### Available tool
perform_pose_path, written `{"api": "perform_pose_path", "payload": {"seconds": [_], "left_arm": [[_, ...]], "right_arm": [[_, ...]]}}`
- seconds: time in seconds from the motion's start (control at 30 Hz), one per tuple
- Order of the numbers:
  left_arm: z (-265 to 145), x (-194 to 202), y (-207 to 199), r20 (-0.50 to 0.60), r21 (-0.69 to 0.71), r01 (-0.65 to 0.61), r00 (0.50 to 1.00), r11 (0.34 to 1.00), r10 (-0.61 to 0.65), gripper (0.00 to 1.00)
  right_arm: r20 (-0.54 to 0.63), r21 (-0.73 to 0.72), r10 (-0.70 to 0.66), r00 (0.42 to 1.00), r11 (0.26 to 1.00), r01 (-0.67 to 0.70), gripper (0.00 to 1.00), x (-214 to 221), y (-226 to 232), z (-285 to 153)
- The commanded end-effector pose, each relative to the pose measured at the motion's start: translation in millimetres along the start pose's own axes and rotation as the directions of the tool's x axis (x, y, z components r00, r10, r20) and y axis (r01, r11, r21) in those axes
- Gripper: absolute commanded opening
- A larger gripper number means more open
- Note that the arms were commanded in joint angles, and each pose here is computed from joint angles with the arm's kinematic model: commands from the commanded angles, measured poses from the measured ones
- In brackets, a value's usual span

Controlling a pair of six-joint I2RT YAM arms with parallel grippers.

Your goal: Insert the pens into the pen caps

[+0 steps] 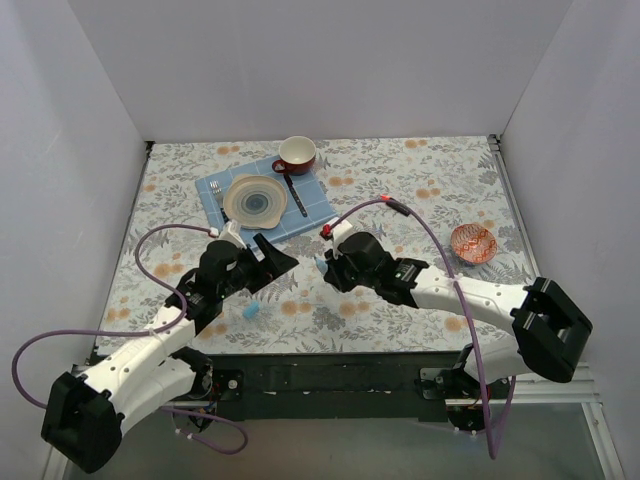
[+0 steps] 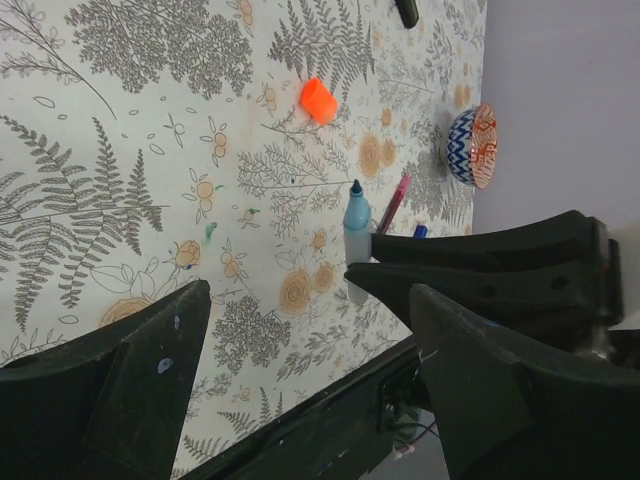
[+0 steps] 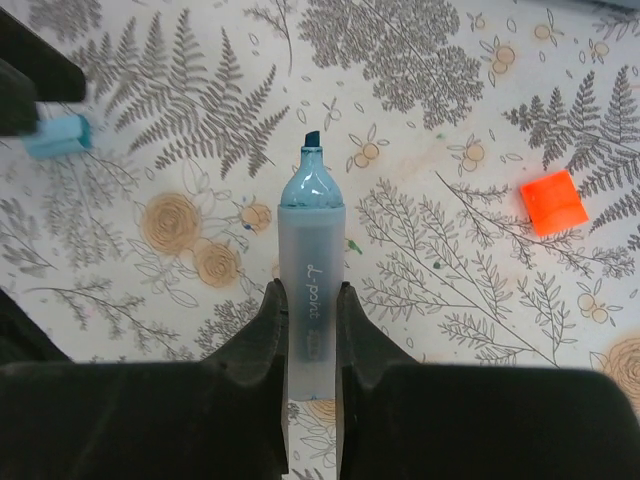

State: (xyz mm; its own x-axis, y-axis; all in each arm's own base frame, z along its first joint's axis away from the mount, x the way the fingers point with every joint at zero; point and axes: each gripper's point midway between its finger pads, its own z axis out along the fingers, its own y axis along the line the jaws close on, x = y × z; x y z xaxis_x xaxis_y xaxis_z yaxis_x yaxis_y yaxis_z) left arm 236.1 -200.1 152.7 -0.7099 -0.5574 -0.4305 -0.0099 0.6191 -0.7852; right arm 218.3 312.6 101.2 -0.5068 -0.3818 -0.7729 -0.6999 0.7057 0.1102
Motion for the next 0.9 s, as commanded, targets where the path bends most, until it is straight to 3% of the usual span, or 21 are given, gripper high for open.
{"api": "perform_pose_path", "payload": {"seconds": [0.0, 0.13, 0.37, 0.5, 0.53, 0.63, 0.73, 0.77, 0.8, 0.87], "left_arm": [[8, 7, -15, -0.046, 0.099, 0.009, 0.999, 0.995, -0.004, 0.79], [16, 15, -25, -0.093, 0.156, -0.004, 0.995, 0.988, 0.019, 0.77], [33, 28, -21, -0.132, 0.139, -0.016, 0.991, 0.990, 0.034, 0.73], [35, 35, -26, -0.159, 0.166, -0.024, 0.986, 0.986, 0.051, 0.61], [35, 35, -28, -0.156, 0.175, -0.027, 0.986, 0.984, 0.055, 0.51], [33, 37, -33, -0.158, 0.192, -0.026, 0.986, 0.981, 0.057, 0.34], [24, 39, -51, -0.169, 0.283, -0.033, 0.982, 0.959, 0.083, 0.22], [20, 37, -56, -0.165, 0.304, -0.033, 0.982, 0.952, 0.087, 0.10], [17, 37, -60, -0.164, 0.321, -0.033, 0.982, 0.947, 0.090, 0.04], [10, 39, -68, -0.170, 0.368, -0.051, 0.978, 0.928, 0.121, 0.00]], "right_arm": [[0.160, -0.092, 0.097, 0.982, 0.992, -0.083, 0.01, -44, 20, -11], [0.160, -0.139, 0.107, 0.981, 0.987, -0.085, 0.01, -49, 31, -12], [0.184, -0.192, 0.141, 0.973, 0.976, -0.105, 0.01, -55, 46, -19], [0.191, -0.208, 0.144, 0.971, 0.973, -0.104, 0.01, -56, 53, -20], [0.189, -0.214, 0.150, 0.970, 0.971, -0.108, 0.01, -56, 54, -20], [0.195, -0.239, 0.153, 0.969, 0.965, -0.104, 0.01, -57, 60, -22], [0.186, -0.294, 0.145, 0.972, 0.952, -0.086, 0.01, -55, 70, -27], [0.183, -0.306, 0.140, 0.973, 0.949, -0.079, 0.01, -53, 72, -29], [0.182, -0.319, 0.133, 0.974, 0.945, -0.070, 0.01, -52, 74, -31], [0.197, -0.361, 0.126, 0.972, 0.931, -0.048, 0.20, -55, 80, -44]]}}
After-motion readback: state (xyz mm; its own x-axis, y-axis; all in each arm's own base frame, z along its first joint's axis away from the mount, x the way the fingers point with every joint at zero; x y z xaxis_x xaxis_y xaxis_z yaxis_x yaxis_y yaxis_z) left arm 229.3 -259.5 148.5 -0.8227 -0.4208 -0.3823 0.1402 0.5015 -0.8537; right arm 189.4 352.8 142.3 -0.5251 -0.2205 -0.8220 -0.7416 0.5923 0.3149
